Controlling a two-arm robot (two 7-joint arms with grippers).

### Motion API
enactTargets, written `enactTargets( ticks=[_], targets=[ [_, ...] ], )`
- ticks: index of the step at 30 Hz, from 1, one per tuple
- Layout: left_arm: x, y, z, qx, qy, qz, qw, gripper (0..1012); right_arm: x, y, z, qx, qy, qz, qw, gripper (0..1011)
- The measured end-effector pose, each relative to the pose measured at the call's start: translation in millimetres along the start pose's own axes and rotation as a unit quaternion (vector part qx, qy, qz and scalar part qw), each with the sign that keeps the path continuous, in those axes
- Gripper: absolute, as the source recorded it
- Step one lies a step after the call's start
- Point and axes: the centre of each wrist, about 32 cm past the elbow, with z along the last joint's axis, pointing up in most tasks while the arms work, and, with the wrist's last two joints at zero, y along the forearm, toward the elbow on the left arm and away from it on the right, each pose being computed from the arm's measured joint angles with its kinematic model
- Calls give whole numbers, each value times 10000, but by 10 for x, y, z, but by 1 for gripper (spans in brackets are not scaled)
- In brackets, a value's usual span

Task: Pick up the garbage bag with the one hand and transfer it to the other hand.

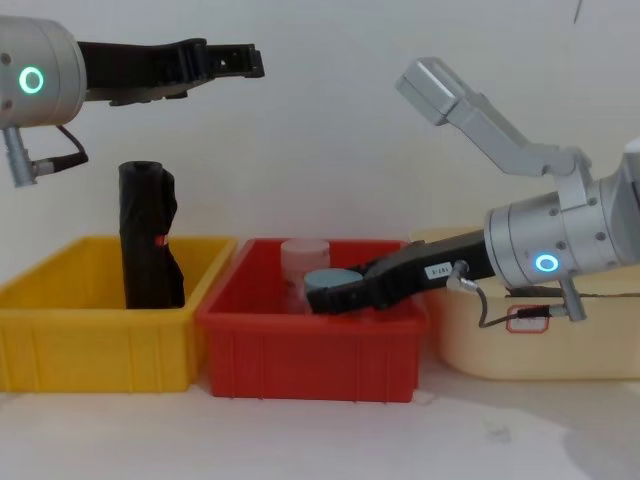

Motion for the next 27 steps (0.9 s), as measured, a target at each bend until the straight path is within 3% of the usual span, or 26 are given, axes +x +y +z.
enactTargets(
  ticks=[12, 21, 27],
  targets=[
    [0, 0, 0, 0, 0, 0, 10000, 1001, 4, -34, 34, 123, 17, -44, 9999, 666],
    [0, 0, 0, 0, 0, 0, 10000, 1001, 45, -206, 183, 596, 28, -338, 9976, 666],
    [0, 0, 0, 0, 0, 0, 10000, 1000, 104, -412, 306, 995, 65, -654, 9929, 666]
  ],
)
